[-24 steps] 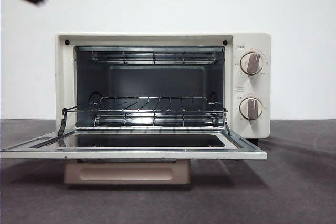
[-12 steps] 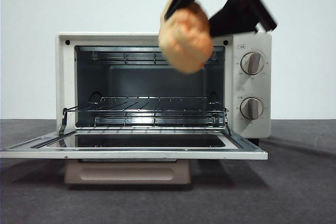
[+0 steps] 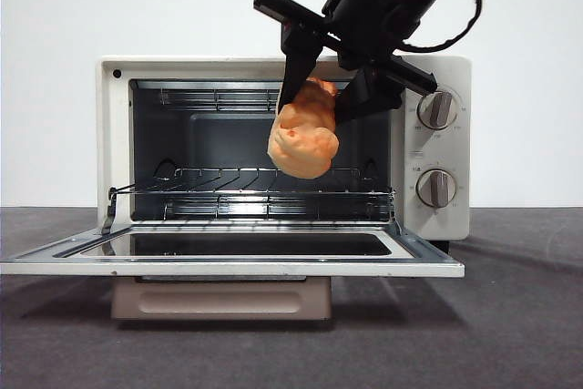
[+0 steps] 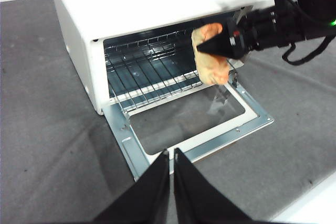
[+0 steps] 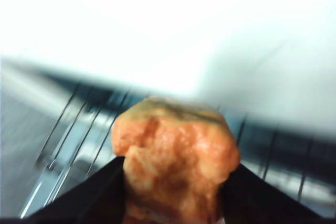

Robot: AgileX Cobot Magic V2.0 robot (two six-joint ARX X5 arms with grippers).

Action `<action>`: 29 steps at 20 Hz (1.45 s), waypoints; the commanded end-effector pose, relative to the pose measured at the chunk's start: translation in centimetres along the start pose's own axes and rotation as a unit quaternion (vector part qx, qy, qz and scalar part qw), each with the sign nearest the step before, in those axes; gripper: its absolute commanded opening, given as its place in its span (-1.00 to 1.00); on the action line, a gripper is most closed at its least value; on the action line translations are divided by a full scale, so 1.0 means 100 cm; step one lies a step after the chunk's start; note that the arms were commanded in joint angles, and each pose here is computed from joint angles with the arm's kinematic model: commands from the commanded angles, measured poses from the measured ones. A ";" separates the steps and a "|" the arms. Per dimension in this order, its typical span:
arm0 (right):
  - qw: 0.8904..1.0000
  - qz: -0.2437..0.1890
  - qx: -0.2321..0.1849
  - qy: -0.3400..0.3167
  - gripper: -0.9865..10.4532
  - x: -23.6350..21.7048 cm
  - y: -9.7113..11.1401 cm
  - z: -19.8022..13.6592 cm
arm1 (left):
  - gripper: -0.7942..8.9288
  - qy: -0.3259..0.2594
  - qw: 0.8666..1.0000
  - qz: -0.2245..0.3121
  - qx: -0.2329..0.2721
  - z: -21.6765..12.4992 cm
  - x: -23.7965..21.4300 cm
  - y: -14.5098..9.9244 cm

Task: The left arm flap open the oven, the right arm pick bread and place it into oven, the left arm flap close the oven

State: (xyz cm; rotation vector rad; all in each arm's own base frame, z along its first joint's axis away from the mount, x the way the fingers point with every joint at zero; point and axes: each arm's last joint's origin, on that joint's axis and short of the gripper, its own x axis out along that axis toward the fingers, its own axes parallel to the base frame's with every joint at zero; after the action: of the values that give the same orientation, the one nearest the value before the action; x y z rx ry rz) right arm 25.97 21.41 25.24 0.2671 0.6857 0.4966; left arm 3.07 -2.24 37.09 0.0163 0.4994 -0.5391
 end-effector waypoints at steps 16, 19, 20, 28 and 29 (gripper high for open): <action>0.998 -0.048 0.019 -0.021 -0.39 0.018 -0.002 -0.001 | -0.80 -0.001 1.000 -0.003 0.009 0.002 -0.004 0.000; 0.998 -0.048 0.020 -0.021 -0.15 0.018 -0.001 -0.001 | -0.80 -0.001 1.000 -0.003 0.009 0.002 -0.004 0.000; 0.998 -0.048 0.020 -0.021 -0.08 0.018 -0.001 -0.001 | -0.80 -0.001 1.000 -0.003 0.009 0.003 -0.004 0.000; 0.998 -0.050 0.019 -0.016 0.08 0.015 -0.002 -0.001 | -0.80 -0.007 1.000 -0.004 0.008 0.004 -0.004 0.000; 0.998 -0.052 0.018 -0.013 0.08 0.014 -0.002 -0.001 | -0.80 -0.009 1.000 -0.004 0.007 0.004 -0.004 -0.001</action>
State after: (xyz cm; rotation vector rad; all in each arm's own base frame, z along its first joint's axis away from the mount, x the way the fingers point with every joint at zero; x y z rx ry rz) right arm 26.69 21.67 24.05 0.2666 0.6909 0.3777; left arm 3.03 -2.20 36.97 0.0235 0.5119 -0.5373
